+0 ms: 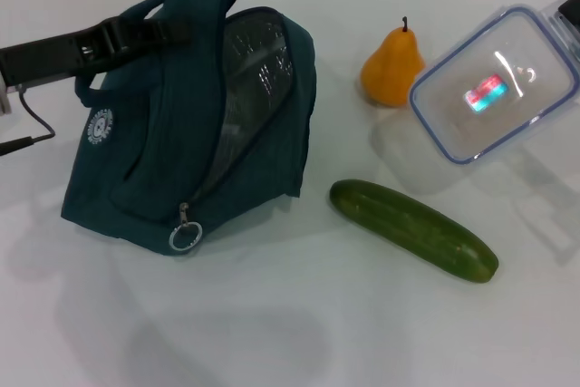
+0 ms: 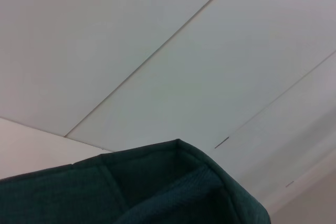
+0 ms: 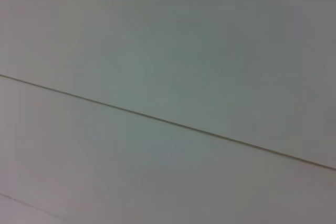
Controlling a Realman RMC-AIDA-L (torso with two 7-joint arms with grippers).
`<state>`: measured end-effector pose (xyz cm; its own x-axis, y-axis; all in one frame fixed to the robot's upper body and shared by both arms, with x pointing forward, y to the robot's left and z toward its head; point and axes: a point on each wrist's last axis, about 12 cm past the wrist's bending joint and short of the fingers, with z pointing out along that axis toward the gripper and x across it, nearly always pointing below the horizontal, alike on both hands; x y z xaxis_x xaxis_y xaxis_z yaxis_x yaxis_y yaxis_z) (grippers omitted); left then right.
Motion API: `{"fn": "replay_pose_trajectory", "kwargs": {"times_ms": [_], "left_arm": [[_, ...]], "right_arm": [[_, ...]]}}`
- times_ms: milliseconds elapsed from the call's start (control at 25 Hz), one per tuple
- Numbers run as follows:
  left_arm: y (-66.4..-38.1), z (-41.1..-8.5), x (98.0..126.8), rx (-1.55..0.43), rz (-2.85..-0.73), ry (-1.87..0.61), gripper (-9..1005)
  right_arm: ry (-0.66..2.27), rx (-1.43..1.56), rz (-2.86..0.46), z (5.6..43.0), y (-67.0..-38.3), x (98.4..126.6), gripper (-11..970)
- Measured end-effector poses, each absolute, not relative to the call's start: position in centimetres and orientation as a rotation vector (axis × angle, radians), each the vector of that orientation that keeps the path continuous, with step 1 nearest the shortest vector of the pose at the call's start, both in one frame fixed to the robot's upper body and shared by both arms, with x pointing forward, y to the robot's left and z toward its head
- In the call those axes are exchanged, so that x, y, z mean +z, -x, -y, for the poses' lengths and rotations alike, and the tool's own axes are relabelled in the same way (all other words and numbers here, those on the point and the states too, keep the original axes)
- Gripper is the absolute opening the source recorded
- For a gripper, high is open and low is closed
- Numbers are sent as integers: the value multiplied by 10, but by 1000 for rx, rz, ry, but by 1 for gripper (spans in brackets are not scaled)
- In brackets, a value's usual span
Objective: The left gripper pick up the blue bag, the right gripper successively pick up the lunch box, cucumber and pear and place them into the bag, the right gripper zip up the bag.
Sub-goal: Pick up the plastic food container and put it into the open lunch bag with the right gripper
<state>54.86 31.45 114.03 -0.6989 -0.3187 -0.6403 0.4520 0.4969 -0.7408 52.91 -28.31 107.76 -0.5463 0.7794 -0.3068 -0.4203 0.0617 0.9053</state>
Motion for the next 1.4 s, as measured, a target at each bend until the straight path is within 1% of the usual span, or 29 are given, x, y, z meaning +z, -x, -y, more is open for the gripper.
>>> {"fn": "replay_pose_trajectory", "kwargs": {"times_ms": [400,960,1400], "left_arm": [[-550,-313,1141,-1276,-1970,-117,47],[-556,-305,1142,-1298,-1962,-141,47],[-559,-298,1142,-1318,-1955,-162,47]], "right_arm": [[-480,1698,-1392,285,-528,1076,66],[-541,1773,-1322,282,-534,1083,65],[-504,1889,-1243,272,-545,1101,64]]}}
